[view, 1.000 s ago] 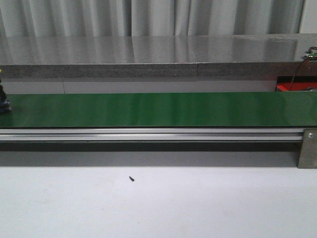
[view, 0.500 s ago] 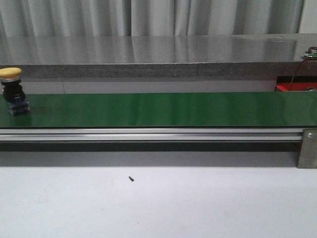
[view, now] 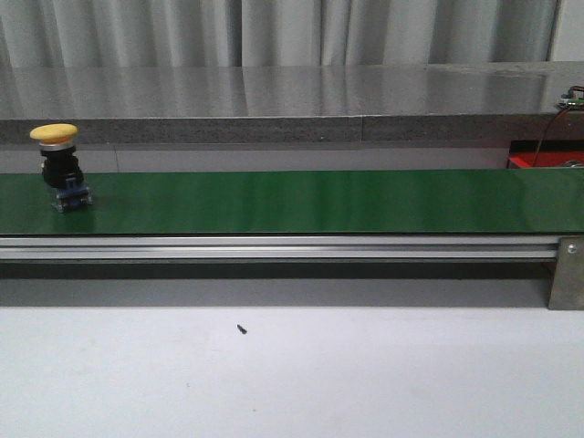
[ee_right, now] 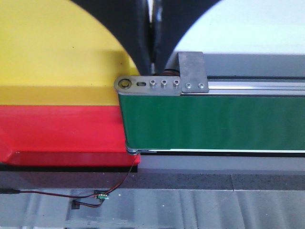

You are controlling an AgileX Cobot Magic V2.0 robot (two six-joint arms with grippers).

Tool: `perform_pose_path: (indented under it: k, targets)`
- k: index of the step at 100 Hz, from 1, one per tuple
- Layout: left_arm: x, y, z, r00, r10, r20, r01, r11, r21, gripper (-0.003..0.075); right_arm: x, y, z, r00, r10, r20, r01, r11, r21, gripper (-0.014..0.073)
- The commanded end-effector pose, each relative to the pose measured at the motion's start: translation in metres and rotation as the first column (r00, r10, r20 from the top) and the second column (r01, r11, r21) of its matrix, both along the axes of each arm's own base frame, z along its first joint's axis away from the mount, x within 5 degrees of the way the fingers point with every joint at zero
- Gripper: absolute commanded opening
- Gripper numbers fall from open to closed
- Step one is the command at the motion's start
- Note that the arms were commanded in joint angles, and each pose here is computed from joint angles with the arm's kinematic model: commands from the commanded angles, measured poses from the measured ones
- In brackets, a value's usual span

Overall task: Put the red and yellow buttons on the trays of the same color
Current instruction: 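Grasp a second yellow push-button with the left gripper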

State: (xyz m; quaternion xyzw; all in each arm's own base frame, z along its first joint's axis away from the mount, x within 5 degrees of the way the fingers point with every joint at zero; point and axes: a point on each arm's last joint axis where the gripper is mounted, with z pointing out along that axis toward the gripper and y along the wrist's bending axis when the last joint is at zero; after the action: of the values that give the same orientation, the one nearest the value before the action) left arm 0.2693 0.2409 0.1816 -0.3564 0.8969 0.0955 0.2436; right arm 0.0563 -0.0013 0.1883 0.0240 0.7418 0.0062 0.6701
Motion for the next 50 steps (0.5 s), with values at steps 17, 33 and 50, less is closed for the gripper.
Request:
perform_pose_path:
  k: [17,33,50]
  targets:
    - [0.0071,0.0066,0.0268,0.99,0.007,0.138,-0.021,0.995,0.101,0.0435,-0.0017,0.0001,0.015,0.993,0.001,0.121,0.0,1.0,-0.005,-0.0069]
    - [0.0079,0.0072,0.0276,0.989,0.005,0.149,-0.022,0.994,0.11,0.0428,-0.0017,0.0001,0.015,0.993,0.001,0.121,0.0,1.0,-0.005,-0.0069]
    - [0.0076,0.007,0.0274,0.989,0.005,0.146,-0.021,0.994,0.108,0.0386,-0.0017,0.0001,0.015,0.993,0.001,0.121,0.0,1.0,-0.005,-0.0069]
